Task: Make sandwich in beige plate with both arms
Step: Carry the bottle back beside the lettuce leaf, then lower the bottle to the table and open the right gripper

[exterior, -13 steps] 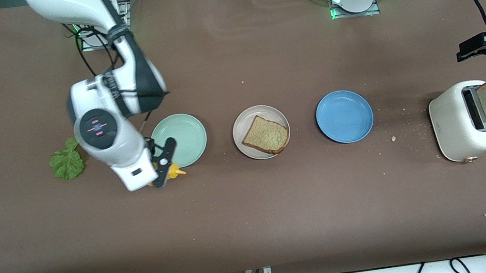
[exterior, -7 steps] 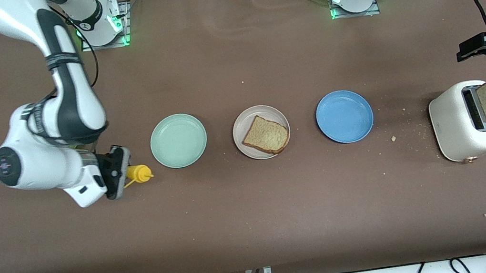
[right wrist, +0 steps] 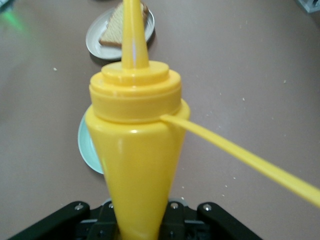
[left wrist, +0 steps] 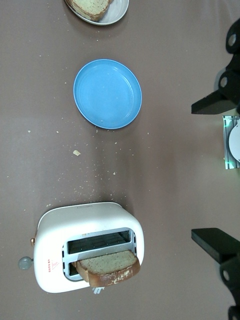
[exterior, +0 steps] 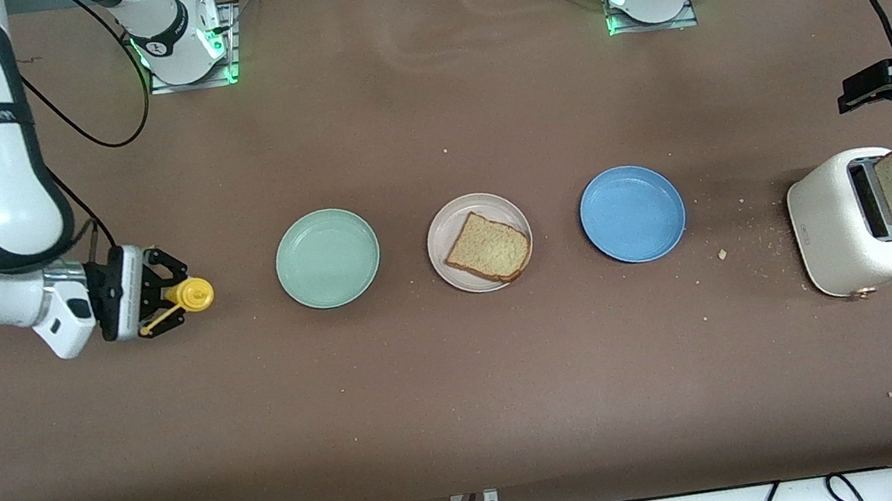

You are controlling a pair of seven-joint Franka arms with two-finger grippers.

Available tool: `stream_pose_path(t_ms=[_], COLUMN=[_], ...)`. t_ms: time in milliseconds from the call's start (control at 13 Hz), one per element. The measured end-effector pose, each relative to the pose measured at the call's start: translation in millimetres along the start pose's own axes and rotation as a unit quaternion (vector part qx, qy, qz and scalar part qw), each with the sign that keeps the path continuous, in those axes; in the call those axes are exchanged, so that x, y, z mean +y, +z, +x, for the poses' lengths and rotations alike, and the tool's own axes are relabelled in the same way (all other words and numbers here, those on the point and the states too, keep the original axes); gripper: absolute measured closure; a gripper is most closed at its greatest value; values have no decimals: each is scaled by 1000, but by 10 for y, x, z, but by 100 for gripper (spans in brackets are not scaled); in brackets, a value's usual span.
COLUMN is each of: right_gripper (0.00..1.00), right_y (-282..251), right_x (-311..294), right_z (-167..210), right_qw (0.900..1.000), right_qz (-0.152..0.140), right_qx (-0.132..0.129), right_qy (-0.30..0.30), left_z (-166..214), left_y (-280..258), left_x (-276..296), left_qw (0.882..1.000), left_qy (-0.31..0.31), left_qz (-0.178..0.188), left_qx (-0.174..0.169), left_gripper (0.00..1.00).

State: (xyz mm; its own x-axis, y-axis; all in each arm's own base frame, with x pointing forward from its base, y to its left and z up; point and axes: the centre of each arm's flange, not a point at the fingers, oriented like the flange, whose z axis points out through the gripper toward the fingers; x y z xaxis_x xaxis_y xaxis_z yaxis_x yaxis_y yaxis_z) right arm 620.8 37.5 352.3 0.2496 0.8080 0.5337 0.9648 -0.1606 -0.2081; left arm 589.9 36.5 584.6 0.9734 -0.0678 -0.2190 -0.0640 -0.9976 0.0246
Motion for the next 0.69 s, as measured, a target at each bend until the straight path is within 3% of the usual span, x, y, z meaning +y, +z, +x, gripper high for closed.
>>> stream_pose_path(t_ms=[230, 460, 690], right_gripper=[88, 88, 88], right_y=[-280, -327, -147], right_x=[-183, -300, -372], right_z=[-152, -579, -1013], right_qw=[998, 991, 987], right_qz=[-7, -7, -10], right_qx=[55, 130, 155], right_qy=[-11, -15, -30], left_z=[0, 0, 0], left_y=[0, 0, 0], left_x=[0, 0, 1], left_qw=[1000, 1000, 1000], left_qy=[0, 0, 0], left_qz=[0, 0, 0], left_qx=[0, 0, 0], left_gripper=[0, 0, 0])
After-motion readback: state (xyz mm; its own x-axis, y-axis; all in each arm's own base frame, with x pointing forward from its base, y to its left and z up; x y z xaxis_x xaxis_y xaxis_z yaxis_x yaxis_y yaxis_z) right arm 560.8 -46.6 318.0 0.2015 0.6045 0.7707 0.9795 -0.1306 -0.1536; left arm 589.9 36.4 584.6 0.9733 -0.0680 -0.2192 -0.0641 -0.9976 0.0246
